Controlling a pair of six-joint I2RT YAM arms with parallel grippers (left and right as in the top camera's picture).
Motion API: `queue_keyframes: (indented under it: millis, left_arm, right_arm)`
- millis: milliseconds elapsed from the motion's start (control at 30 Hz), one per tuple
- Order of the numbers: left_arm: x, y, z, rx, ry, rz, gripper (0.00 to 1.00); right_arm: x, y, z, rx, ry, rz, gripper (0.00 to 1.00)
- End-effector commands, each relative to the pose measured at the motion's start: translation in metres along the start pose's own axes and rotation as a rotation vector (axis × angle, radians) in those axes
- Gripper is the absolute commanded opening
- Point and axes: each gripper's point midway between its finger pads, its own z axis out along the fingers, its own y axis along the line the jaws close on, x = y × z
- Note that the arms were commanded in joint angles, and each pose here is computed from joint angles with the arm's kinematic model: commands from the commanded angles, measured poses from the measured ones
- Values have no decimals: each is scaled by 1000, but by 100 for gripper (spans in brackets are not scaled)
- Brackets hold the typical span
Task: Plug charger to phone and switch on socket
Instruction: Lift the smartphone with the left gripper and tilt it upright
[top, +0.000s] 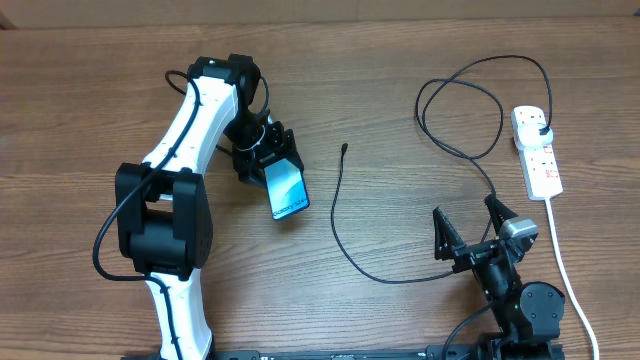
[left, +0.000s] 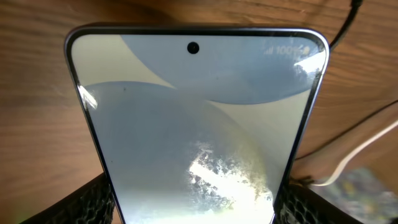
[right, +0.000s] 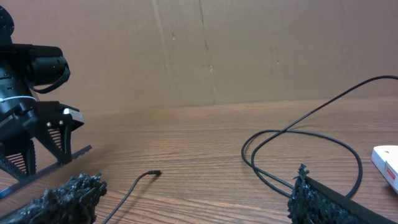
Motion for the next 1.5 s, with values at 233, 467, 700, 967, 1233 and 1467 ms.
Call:
queue_keyframes:
  millis: [233,467,700,967,1233,1467]
  left_arm:
    - [29,-55,-18,290,186,-230,59]
    - [48,-77,-31,425,309,-267,59]
    - [56,-93,-46,540,386,-288,57]
    - [40,-82,-74,663,398,-361,57]
    - [27,-59,-93,705,390,-459,59]
    - [24,-52,-98,712,389,-489,62]
  right_arm:
    - [2,1,0,-5,-3,-2,100]
    - [2,1,0,-5,-3,-2,100]
    - [2,1,0,-5,-3,-2,100]
    - [2,1,0,-5,-3,-2,100]
    - [2,1,0,-5,-3,-2,100]
    - [2,1,0,-5,-3,-2,100]
